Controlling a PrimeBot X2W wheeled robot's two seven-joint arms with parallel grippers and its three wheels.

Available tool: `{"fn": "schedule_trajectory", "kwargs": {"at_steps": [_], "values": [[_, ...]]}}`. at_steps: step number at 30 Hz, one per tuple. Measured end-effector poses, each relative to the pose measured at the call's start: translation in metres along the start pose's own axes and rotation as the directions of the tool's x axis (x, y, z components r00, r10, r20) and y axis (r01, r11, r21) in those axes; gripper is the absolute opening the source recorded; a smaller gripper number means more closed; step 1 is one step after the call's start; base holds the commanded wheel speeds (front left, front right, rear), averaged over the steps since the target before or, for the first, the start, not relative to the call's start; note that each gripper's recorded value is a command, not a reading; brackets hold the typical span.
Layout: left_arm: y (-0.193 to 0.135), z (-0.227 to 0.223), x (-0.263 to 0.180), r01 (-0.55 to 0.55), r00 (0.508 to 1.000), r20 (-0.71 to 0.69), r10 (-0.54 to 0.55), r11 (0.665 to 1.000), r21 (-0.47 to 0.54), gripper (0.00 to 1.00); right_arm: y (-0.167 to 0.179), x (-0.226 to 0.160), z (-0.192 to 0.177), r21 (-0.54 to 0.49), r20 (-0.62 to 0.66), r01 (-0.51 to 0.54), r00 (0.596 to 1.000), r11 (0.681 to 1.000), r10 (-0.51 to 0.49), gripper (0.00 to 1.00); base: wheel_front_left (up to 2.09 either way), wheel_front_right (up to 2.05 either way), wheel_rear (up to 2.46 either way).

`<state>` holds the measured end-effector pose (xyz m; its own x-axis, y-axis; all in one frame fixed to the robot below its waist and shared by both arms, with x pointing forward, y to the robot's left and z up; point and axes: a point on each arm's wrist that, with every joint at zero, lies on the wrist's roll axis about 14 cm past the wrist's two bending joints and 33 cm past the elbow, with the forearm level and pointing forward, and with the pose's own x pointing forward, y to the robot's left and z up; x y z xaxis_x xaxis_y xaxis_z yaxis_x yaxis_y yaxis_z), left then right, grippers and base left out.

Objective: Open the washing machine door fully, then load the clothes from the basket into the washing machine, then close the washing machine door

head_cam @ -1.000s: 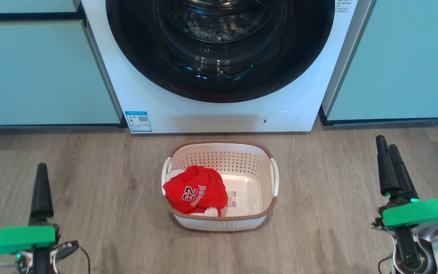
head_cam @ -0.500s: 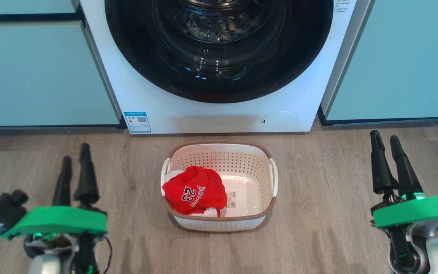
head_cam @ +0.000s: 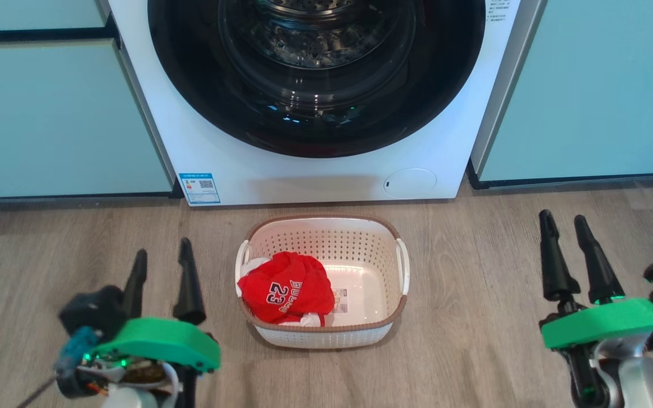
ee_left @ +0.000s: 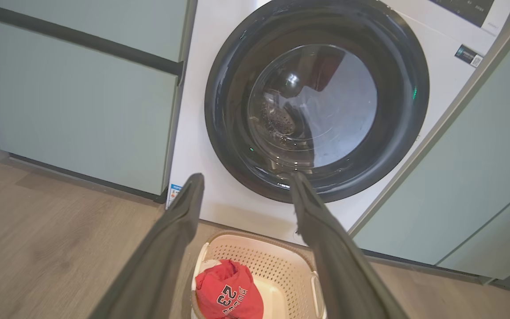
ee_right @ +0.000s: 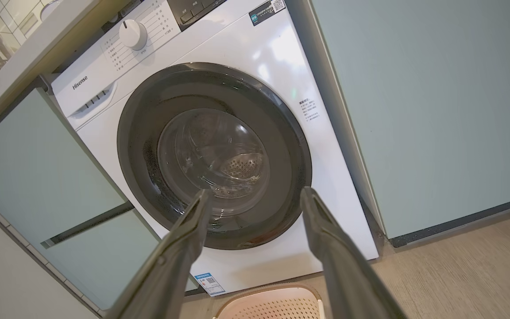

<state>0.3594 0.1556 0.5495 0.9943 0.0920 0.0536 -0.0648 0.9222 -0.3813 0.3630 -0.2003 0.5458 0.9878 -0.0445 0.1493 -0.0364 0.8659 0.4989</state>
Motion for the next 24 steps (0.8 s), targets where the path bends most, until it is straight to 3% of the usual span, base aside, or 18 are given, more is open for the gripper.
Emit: {"fn": "schedule_trajectory", "kwargs": {"at_steps": [5, 24], "values": [[-0.007, -0.011, -0.007, 0.002, 1.000, -0.020, 0.000, 0.995, 0.095, 1.00, 0.005, -0.002, -0.005, -0.057, -0.011, -0.020, 1.000, 0.998, 0.019, 1.00, 0.00, 0.00, 0.00], [-0.021, 0.005, -0.010, 0.024, 0.994, 0.096, -0.045, 0.977, 0.210, 1.00, 0.014, -0.005, -0.011, -0.183, -0.010, -0.061, 0.998, 0.981, 0.060, 1.00, 0.00, 0.00, 0.00]]}}
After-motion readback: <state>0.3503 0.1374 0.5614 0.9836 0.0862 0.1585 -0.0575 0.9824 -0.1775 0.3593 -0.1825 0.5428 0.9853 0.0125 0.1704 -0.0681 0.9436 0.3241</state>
